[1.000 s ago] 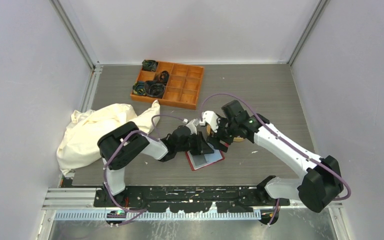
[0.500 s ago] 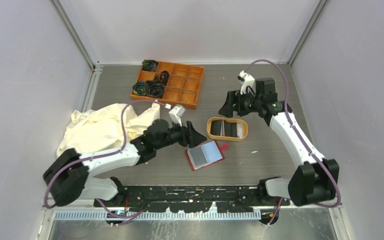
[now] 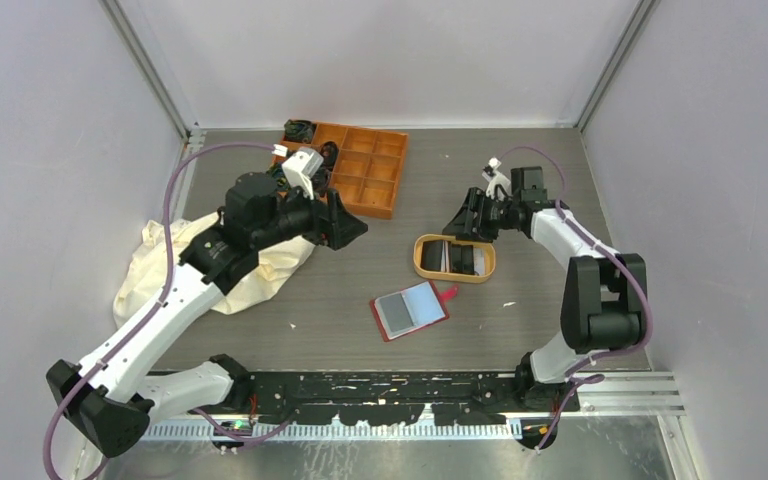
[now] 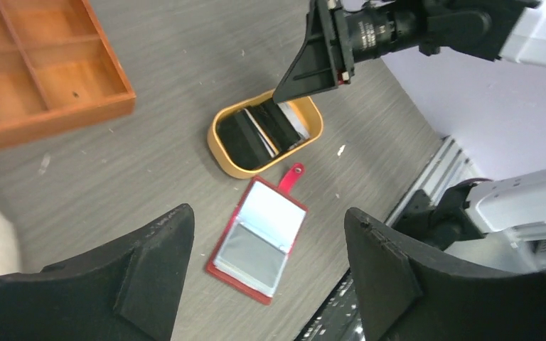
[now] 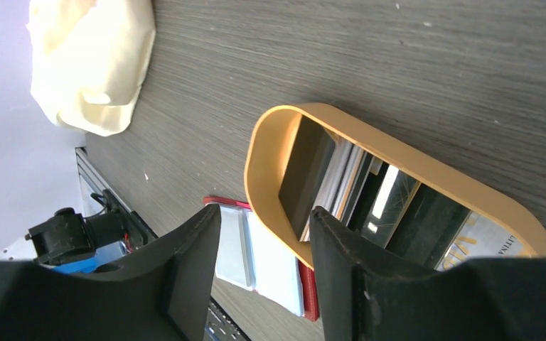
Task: Put the credit cards into the card holder
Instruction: Pick up the credit card from the storage box.
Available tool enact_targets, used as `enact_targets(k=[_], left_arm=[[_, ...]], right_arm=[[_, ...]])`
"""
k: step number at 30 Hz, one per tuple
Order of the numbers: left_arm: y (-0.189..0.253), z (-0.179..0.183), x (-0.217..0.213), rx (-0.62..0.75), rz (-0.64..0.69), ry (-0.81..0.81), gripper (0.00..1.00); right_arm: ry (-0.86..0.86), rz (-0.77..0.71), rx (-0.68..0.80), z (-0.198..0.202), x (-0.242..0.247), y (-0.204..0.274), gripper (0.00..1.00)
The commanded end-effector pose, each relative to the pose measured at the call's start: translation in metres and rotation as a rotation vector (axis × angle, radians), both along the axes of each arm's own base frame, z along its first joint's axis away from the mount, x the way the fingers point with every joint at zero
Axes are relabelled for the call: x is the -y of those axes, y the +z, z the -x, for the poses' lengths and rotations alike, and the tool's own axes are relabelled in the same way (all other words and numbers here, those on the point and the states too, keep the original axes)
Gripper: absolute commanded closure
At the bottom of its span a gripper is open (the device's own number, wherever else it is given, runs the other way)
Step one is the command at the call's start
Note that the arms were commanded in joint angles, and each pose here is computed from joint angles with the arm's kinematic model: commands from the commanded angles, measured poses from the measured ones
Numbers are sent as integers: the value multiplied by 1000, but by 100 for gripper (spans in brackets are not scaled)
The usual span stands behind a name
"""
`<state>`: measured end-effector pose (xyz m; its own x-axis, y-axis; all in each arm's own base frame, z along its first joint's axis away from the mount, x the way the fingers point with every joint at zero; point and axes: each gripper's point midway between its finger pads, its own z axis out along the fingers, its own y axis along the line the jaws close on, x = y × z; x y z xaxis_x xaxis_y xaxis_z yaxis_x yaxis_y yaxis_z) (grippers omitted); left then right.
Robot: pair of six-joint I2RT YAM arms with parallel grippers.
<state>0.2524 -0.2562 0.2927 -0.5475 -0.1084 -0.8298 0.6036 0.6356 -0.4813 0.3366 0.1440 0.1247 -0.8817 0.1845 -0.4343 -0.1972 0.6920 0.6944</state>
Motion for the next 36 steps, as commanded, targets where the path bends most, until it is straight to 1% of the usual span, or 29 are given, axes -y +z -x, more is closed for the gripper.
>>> enact_targets(k=[1, 4, 6, 8, 9, 12, 15, 22, 28, 32, 36], left_arm=[[-14, 8, -27, 58, -252, -46, 24], [-40, -2, -45, 77, -360, 17, 25], [-59, -7, -53, 107, -405, 50, 25], [-75, -6, -64, 106, -468, 56, 29], [-76, -5, -68, 101, -484, 65, 30], [-76, -3, -69, 126, -474, 70, 31], [-80, -2, -66, 119, -469, 47, 32], [-87, -4, -67, 101, -494, 48, 34], [-86, -4, -68, 105, -497, 51, 34], [-85, -4, -69, 108, -501, 50, 35], [-84, -5, -72, 116, -512, 63, 35]], right_arm=[[-13, 0, -43, -7, 0, -19, 48], [-22, 17, -90, -7, 2, -37, 51], [-24, 31, -113, -7, 3, -46, 52], [-29, 48, -130, -7, 5, -54, 53], [-30, 56, -137, -7, 6, -57, 53], [-33, 72, -158, -6, 7, -65, 52], [-16, 73, -177, -4, 3, -71, 51], [47, 11, -190, 2, -15, -71, 51], [62, -3, -198, 5, -20, -75, 51], [100, -90, -187, 6, -32, -64, 50], [134, -114, -176, 10, -41, -59, 49]])
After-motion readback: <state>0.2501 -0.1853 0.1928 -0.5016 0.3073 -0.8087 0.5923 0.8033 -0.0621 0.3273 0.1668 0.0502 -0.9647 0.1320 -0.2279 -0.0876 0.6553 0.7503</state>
